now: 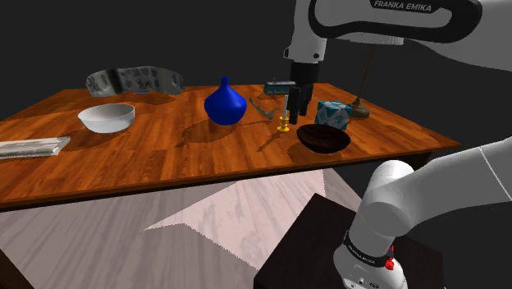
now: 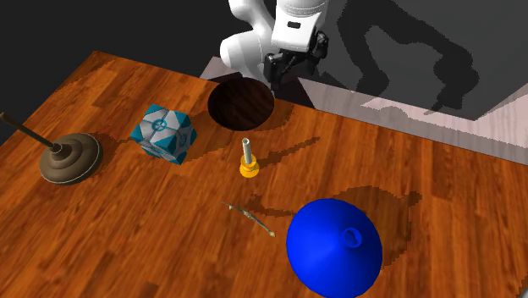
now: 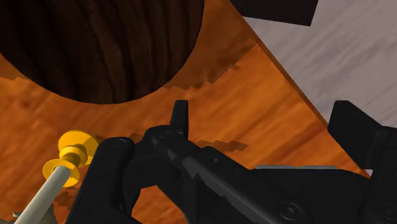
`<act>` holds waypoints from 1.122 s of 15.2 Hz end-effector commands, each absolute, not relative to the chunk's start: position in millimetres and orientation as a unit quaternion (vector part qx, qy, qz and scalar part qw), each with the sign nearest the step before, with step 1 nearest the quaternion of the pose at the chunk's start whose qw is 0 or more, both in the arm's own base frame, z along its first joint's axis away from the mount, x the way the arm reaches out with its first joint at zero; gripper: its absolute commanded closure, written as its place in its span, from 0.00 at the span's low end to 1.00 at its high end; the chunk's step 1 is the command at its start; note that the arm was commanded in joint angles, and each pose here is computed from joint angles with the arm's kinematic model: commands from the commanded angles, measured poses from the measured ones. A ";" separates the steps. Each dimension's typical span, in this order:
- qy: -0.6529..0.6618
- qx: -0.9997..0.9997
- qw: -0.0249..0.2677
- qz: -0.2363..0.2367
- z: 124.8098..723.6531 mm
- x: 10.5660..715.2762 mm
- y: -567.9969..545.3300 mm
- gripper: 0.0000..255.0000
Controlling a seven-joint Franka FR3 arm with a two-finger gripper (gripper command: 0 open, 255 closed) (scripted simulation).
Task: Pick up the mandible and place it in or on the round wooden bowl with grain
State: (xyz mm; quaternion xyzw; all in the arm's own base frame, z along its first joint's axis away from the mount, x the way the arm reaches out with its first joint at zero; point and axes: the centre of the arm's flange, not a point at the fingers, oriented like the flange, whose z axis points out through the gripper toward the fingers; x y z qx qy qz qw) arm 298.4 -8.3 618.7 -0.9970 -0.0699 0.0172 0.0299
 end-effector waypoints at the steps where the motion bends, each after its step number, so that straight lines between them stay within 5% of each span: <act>1: -0.070 -0.997 0.030 0.017 618.7 298.4 -8.3 0.00; 17: -0.252 -0.965 0.053 0.044 587.1 445.9 -168.8 0.00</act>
